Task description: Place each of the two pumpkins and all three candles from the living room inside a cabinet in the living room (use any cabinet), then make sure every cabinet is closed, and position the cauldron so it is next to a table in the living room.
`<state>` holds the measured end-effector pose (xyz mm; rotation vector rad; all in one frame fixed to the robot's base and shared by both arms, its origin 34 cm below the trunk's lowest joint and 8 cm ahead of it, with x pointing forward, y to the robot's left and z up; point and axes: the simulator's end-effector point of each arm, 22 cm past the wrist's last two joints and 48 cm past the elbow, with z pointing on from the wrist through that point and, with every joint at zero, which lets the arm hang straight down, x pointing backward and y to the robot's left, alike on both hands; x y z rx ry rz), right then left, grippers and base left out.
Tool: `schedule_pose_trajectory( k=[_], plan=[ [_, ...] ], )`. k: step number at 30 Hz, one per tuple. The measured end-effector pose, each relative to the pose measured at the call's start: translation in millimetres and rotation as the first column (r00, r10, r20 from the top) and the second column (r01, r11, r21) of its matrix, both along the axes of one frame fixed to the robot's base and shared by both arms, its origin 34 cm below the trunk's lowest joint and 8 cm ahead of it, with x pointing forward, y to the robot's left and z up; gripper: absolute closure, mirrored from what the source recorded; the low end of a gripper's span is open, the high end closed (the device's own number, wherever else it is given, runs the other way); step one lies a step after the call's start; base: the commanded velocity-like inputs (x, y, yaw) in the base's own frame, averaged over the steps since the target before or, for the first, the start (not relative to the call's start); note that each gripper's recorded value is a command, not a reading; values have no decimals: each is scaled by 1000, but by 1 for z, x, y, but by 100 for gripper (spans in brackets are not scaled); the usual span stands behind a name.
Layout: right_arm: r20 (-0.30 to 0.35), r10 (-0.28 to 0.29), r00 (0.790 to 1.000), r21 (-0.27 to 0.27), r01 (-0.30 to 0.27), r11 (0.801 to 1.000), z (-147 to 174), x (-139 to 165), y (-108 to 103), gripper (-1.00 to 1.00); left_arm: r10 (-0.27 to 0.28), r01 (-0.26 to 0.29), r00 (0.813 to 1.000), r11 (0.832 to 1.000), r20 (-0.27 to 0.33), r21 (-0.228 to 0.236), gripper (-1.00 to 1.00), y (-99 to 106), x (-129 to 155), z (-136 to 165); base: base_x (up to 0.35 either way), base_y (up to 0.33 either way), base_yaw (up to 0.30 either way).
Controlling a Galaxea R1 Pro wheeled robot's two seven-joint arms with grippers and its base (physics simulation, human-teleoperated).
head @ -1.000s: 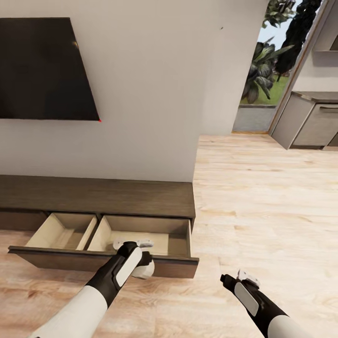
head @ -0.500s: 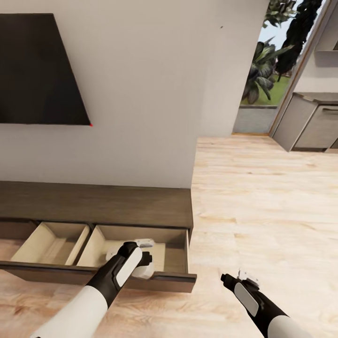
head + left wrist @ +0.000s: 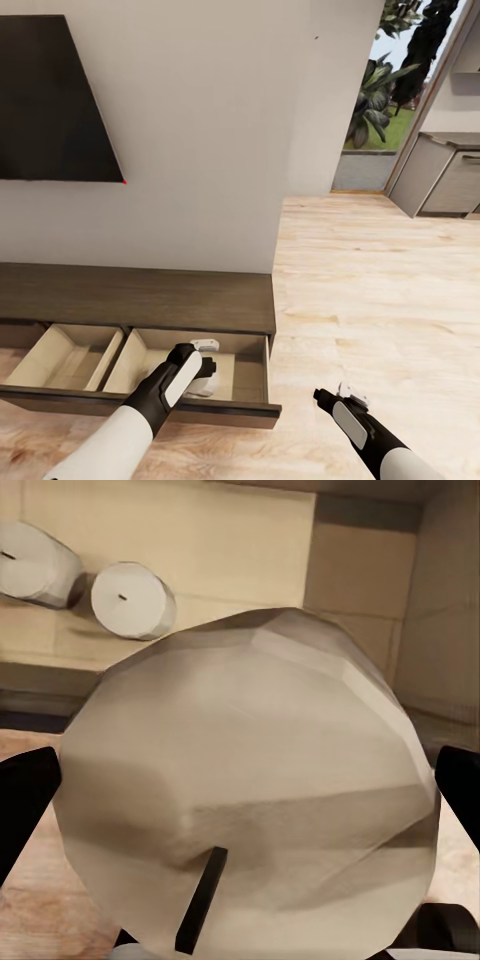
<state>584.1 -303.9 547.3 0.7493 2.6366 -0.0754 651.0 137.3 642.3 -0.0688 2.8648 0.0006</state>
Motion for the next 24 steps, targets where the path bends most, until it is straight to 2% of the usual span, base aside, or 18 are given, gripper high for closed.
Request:
schedule_pose_trajectory(
  k=[24],
  plan=[
    [0, 0, 1000, 1, 0, 1000, 0, 0, 1, -100, -2, 2, 1000, 1000, 0, -1, 100, -1, 0, 0, 135, -39, 0]
  ],
)
